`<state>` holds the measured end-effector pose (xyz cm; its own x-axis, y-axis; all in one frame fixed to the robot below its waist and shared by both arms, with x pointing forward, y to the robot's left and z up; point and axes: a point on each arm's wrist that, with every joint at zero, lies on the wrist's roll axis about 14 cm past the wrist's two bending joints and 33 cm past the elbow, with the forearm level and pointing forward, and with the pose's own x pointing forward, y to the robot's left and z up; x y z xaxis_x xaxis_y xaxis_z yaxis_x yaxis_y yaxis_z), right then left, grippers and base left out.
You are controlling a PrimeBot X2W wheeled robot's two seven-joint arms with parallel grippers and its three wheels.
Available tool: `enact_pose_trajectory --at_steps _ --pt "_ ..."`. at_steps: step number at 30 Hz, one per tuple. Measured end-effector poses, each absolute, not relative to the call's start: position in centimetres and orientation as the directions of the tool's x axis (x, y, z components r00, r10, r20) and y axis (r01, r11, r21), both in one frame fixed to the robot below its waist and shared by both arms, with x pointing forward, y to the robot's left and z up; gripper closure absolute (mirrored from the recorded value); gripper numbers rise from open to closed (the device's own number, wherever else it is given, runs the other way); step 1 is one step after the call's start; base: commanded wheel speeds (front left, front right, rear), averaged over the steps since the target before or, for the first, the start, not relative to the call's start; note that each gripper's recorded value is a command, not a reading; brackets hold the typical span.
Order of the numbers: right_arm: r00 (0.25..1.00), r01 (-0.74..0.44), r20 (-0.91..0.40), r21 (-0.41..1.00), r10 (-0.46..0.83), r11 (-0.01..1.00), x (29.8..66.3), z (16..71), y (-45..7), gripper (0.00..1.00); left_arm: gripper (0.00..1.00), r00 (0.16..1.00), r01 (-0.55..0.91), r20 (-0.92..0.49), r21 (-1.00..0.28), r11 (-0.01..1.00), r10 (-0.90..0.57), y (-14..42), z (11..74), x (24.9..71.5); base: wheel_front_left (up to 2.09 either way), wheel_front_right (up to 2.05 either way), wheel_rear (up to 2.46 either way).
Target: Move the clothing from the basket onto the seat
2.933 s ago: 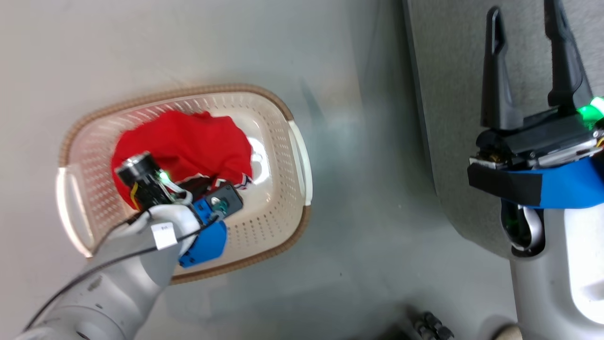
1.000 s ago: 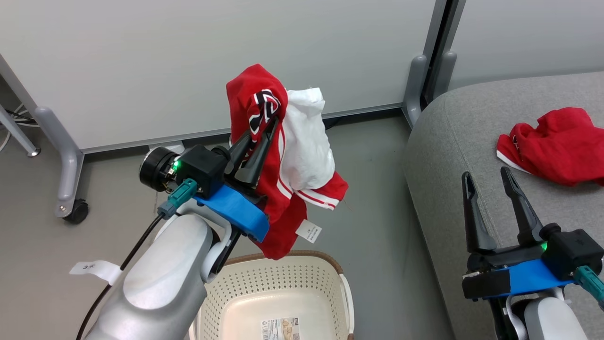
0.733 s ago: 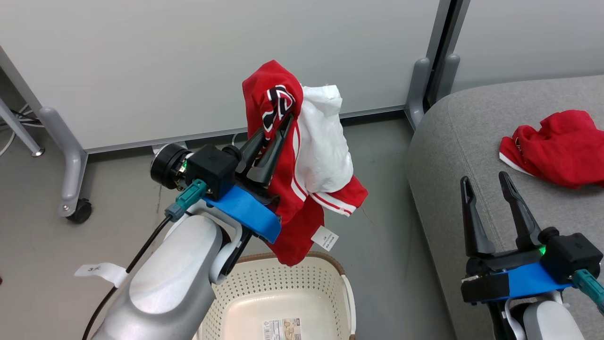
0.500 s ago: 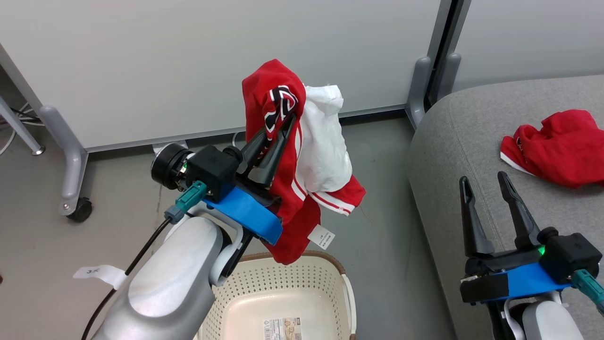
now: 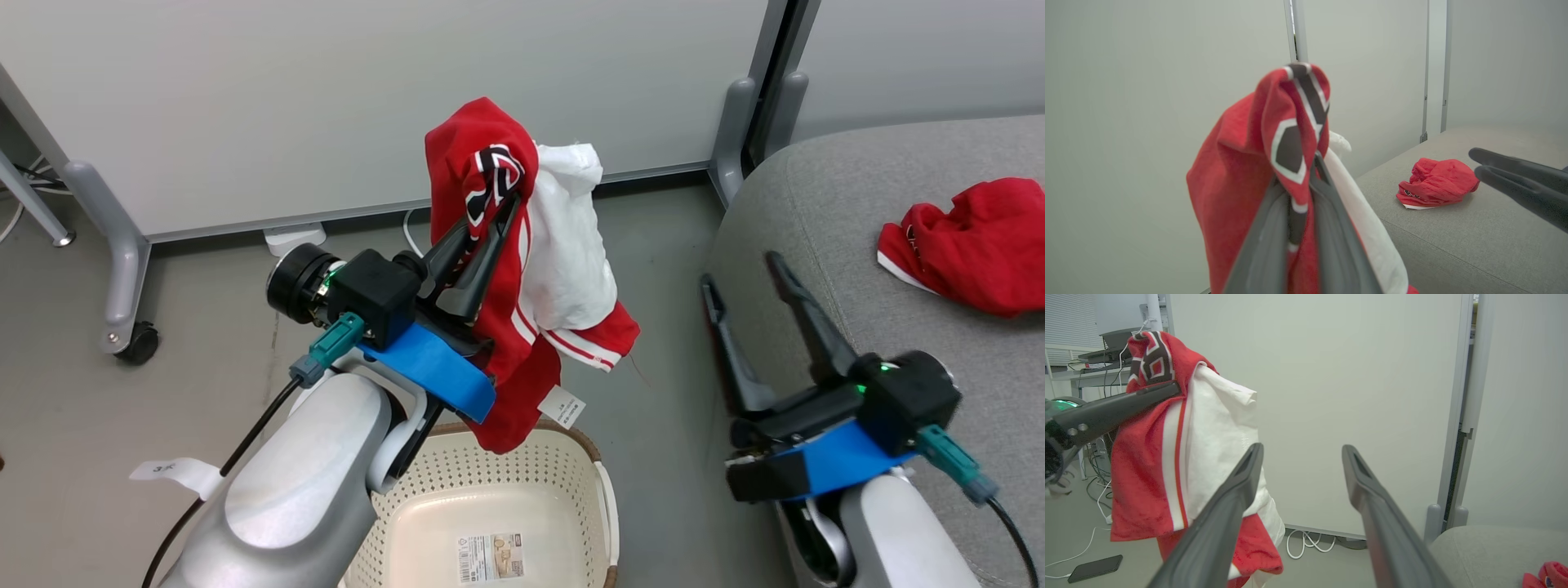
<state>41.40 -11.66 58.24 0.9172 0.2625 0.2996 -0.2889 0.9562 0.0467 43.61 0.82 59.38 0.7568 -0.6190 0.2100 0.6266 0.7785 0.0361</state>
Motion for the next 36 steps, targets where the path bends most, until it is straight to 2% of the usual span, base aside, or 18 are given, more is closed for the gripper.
enact_pose_trajectory --at_steps 12,24,30,32,36 --pt "0.832 -0.497 0.272 -0.022 0.484 0.867 43.1 58.2 -4.4 0.00 1.00 0.740 0.647 0.212 0.036 0.762 -0.639 -0.1 59.2 43.9 0.00 0.00 0.00" --pt "0.791 -0.585 0.157 -0.090 0.592 0.806 46.0 55.7 -1.3 0.00 1.00 0.693 0.698 0.205 0.051 0.714 -0.692 -1.8 58.8 43.2 0.00 0.00 0.00" --pt "0.780 -0.602 0.142 -0.095 0.609 0.793 46.8 55.7 -0.7 0.00 1.00 0.667 0.723 0.204 0.057 0.689 -0.717 -2.6 58.8 42.6 0.00 0.00 0.00" --pt "0.782 -0.602 0.138 -0.081 0.607 0.794 46.8 55.5 -0.7 1.00 1.00 0.663 0.726 0.207 0.057 0.686 -0.719 -2.7 58.9 42.5 0.00 0.00 0.00" --pt "0.782 -0.605 0.134 -0.067 0.608 0.793 46.8 55.4 -0.5 1.00 1.00 0.661 0.727 0.207 0.058 0.684 -0.721 -2.7 59.0 42.6 0.00 0.00 0.00"
